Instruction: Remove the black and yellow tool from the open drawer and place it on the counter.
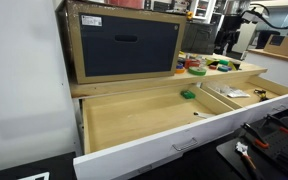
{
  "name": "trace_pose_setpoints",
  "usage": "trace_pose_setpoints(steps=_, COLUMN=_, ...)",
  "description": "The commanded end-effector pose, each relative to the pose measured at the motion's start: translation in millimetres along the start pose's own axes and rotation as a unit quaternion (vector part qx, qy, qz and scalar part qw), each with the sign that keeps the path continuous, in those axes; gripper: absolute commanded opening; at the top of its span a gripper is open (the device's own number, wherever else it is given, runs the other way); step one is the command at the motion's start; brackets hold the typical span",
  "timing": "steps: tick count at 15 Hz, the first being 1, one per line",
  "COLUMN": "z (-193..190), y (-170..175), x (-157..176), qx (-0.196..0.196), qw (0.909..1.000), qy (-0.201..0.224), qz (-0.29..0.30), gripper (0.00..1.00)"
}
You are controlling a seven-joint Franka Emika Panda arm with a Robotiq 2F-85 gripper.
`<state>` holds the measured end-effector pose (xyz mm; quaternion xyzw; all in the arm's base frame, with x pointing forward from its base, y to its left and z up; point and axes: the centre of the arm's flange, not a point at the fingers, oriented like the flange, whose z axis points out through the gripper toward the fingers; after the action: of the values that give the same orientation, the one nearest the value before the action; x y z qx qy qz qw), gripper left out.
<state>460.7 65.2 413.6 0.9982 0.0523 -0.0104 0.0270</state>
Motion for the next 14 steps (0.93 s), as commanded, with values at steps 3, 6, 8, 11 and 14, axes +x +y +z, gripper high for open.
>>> trace_pose_setpoints(steps=3, z=33, y=68, x=-22, qx=0.017, qw=0.9996, qy=0.012, qz=0.02, gripper=1.0)
trace_pose_setpoints(steps=6, z=54, y=107, x=-30, qx=0.029, qw=0.9984, qy=0.002, qz=0.049, gripper=1.0)
trace_pose_setpoints(steps=8, z=68, y=132, x=-37, qx=0.037, qw=0.9967, qy=-0.007, qz=0.072, gripper=1.0)
trace_pose_setpoints(steps=11, z=90, y=164, x=-44, qx=0.046, qw=0.9931, qy=-0.028, qz=0.104, gripper=1.0)
trace_pose_setpoints(steps=14, z=109, y=190, x=-52, qx=0.051, qw=0.9883, qy=-0.046, qz=0.137, gripper=1.0)
